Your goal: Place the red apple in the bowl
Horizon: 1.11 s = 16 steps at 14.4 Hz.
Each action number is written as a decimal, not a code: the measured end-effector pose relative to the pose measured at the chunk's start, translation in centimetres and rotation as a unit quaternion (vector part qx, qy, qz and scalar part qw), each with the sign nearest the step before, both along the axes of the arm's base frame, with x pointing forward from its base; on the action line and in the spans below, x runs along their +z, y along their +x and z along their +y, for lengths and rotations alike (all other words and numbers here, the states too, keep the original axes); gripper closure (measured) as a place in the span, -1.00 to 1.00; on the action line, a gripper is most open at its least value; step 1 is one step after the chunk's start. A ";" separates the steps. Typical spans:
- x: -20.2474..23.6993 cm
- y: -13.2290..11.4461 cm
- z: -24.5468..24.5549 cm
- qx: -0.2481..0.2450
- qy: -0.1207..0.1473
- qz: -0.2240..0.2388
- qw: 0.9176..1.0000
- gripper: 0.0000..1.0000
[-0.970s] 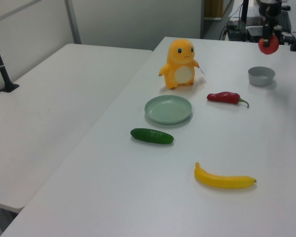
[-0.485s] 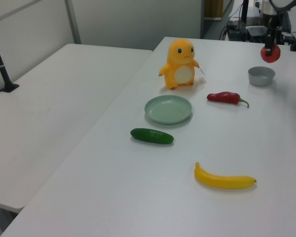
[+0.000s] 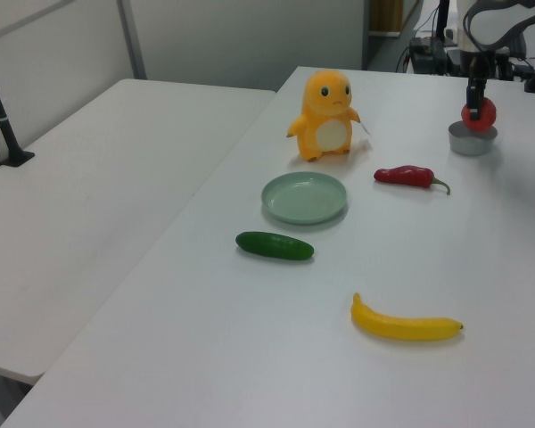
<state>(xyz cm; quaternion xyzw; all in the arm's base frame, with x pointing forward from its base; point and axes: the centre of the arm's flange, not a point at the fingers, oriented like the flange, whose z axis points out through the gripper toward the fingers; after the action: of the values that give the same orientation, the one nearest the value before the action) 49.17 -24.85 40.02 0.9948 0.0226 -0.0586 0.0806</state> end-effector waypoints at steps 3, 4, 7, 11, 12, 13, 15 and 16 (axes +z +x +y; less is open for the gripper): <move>-0.6 0.1 0.0 0.000 -0.001 0.006 1.000 -0.43; -0.7 0.2 0.0 0.000 -0.001 0.007 1.000 -0.45; -0.6 0.2 0.0 0.000 -0.001 0.006 1.000 -0.97; 0.8 1.0 -0.2 -0.002 -0.003 -0.011 1.000 -1.00; 1.2 1.2 0.0 -0.004 0.000 -0.017 1.000 -1.00; 2.0 1.6 0.2 -0.005 0.005 -0.028 1.000 -1.00; 4.4 2.6 1.1 -0.008 0.018 -0.057 0.998 -1.00; 5.9 3.1 1.8 -0.009 0.030 -0.070 0.997 -1.00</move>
<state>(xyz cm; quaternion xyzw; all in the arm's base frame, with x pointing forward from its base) 52.23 -23.09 45.91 0.9985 0.0102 0.0108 0.0519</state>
